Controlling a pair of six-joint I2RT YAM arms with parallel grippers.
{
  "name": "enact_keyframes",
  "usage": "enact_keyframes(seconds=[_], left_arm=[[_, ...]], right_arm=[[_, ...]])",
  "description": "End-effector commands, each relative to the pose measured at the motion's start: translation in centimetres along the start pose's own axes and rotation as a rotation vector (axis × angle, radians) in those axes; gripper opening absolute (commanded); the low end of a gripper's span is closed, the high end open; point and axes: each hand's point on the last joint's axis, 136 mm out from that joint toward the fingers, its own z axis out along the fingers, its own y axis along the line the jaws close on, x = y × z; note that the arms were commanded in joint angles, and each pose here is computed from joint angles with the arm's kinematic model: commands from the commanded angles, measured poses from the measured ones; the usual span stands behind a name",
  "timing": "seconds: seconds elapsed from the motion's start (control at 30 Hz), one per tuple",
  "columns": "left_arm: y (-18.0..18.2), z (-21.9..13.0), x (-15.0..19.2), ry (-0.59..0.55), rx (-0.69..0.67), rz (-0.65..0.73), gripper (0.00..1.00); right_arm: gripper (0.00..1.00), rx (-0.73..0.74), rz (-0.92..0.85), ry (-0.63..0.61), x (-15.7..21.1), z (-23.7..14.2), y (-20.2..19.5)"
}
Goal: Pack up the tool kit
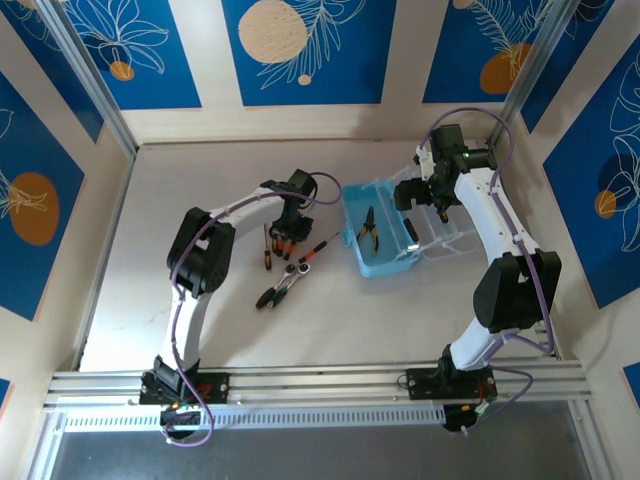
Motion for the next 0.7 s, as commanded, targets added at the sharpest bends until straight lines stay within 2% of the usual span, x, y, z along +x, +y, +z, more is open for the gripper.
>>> enact_keyframes(seconds=[0.0,0.17,0.33,0.47,0.6,0.67], left_arm=[[-0.8,-0.2,0.6,0.016,0.033,0.010,0.00],[-2.0,-3.7,-0.6,-0.050,0.117,0.006,0.00],[-4.1,-8.9,-2.5,-0.159,0.289,-0.017,0.00],[-5.9,-13.5,-4.0,-0.254,0.495,-0.058,0.00],[-7.6,-17.7,-5.5,-0.342,0.744,-0.109,0.00],[-8.1,-19.0,-6.0,-0.372,0.814,-0.124,0.00]], right_arm=[[0.99,-0.031,0.009,-0.033,-0.1,-1.6,0.8],[0.99,-0.050,0.013,-0.055,-0.3,-2.4,1.1],[0.99,-0.112,-0.015,-0.098,-0.4,-3.5,3.0],[0.99,-0.269,-0.051,-0.183,-0.8,-5.2,6.7],[0.99,-0.503,-0.083,-0.286,-1.1,-7.7,11.5],[0.99,-0.612,-0.091,-0.319,-1.2,-8.7,13.7]])
